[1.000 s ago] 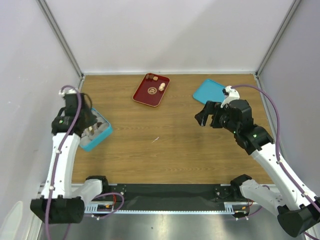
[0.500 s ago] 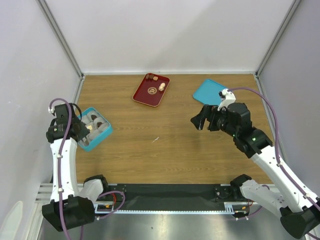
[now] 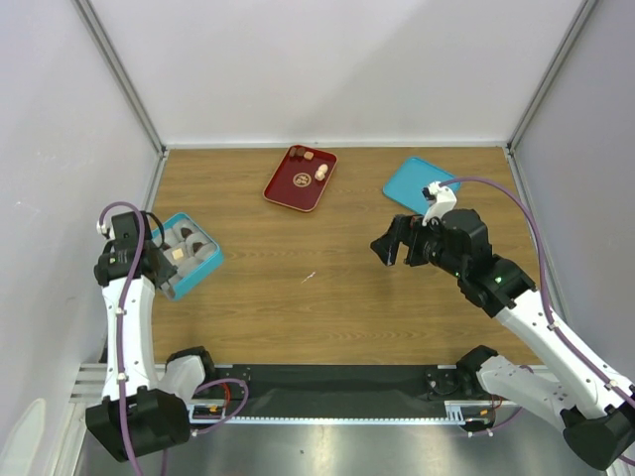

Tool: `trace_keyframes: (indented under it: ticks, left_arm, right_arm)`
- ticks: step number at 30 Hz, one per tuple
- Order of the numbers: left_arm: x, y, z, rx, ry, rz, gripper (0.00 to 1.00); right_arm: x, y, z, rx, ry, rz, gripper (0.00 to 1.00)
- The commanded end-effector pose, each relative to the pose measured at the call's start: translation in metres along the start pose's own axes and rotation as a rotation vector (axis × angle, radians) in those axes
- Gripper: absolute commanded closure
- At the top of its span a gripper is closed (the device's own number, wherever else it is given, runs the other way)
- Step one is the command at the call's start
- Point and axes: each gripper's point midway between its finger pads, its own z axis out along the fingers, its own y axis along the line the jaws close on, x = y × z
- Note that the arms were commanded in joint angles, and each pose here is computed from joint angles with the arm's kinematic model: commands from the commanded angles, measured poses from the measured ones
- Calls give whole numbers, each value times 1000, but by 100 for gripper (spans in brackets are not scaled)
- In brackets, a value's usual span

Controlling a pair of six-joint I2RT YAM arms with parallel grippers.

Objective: Pack the chocolate

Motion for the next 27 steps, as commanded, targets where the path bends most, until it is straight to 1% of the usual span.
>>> trace_keyframes:
  ticks: [1, 16, 20, 21, 27]
  left_arm:
    - [-9, 4, 0, -15, -25, -3, 63]
    - [-4, -4, 10, 11, 26, 28, 61]
    - [-4, -5, 10, 13, 24, 26, 61]
    - [-4, -4, 11, 10, 26, 26, 61]
    - [-4, -5, 11, 10, 28, 27, 57]
  right_arm:
    - [-13, 2, -2, 3, -47, -30, 0]
    - [-13, 1, -4, 20, -52, -54, 0]
    - [-11, 1, -5, 19, -50, -60, 0]
    - [-14, -3, -6, 41, -62, -63, 0]
    - [-12, -3, -5, 45, -61, -68, 0]
